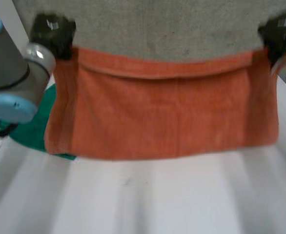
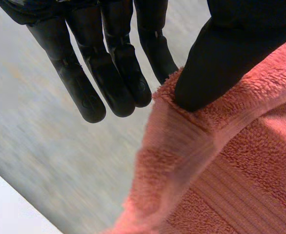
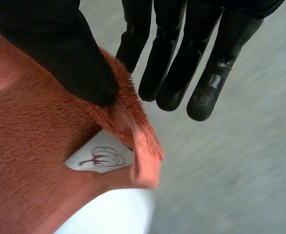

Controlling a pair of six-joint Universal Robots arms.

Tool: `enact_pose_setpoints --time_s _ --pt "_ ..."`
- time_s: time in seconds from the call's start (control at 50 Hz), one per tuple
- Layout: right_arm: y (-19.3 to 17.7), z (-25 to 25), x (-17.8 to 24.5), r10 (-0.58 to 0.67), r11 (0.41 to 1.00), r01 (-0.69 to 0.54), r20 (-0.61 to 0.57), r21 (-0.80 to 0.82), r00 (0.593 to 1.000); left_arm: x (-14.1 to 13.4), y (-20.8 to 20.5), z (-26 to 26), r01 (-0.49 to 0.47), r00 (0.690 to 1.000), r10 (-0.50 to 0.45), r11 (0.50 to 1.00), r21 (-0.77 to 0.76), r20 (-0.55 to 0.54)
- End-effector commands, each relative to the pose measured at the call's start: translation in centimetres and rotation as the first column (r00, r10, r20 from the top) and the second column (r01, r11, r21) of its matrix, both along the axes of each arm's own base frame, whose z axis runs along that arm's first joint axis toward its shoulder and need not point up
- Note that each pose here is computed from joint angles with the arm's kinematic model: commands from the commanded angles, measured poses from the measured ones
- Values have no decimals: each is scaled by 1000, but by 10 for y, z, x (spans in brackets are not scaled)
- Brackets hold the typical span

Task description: Fold the laundry.

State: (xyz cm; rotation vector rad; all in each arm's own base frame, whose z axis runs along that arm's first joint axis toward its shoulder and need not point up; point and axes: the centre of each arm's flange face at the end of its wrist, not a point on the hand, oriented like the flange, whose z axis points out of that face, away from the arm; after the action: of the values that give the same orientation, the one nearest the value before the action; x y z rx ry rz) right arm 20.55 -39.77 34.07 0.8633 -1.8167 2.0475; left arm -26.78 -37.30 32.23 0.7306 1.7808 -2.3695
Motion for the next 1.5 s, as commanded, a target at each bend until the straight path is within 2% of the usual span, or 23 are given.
enact_pose_setpoints --time_s 0.02,0.08,0.18,0.28,0.42,0.54,0.66,0.78,0.86,0.88,0.94,1.02,1.08,1.24,1.38,1.5 --pt "2 104 4 104 888 6 213 -459 971 1 0 88 -86 983 19 925 -370 -180" --pt "9 106 6 115 889 -8 207 -458 972 2 11 97 -90 981 15 918 -386 -193" --pt "7 71 5 90 947 -23 195 -322 977 7 19 73 -78 987 31 951 -299 -159" --pt "11 5 7 80 994 -67 153 -90 985 14 29 16 -46 995 32 989 -138 -98" --pt "29 -69 2 100 983 -110 74 147 992 21 42 -78 -14 1000 13 993 120 9" --pt "45 -146 -2 119 930 -92 -53 355 991 21 46 -154 -24 996 -4 947 321 86" --pt "66 -171 -13 144 880 -58 -148 472 978 32 71 -170 -63 988 -6 897 437 154" --pt "94 -141 -39 137 820 10 -213 572 967 53 105 -138 -109 976 8 881 461 217" --pt "124 -128 -62 172 721 66 -270 690 947 67 146 -122 -131 948 -44 849 512 315" --pt "136 -126 -67 201 680 81 -291 729 935 71 161 -120 -136 933 -73 833 536 352" --pt "153 -123 -75 252 645 101 -336 757 908 77 187 -120 -134 900 -144 808 574 412" --pt "156 -125 -77 264 676 107 -374 729 889 78 203 -123 -116 870 -199 807 579 451" --pt "149 -128 -76 240 704 107 -377 702 895 79 199 -123 -120 867 -194 814 569 460" --pt "102 -146 -65 133 799 95 -327 594 936 59 142 -133 -106 881 -140 872 478 451" --pt "68 -158 -31 97 893 77 -357 443 929 39 78 -142 -131 925 -39 901 413 377" --pt "37 -172 -19 48 933 94 -380 348 924 24 42 -160 -180 929 24 901 395 370"
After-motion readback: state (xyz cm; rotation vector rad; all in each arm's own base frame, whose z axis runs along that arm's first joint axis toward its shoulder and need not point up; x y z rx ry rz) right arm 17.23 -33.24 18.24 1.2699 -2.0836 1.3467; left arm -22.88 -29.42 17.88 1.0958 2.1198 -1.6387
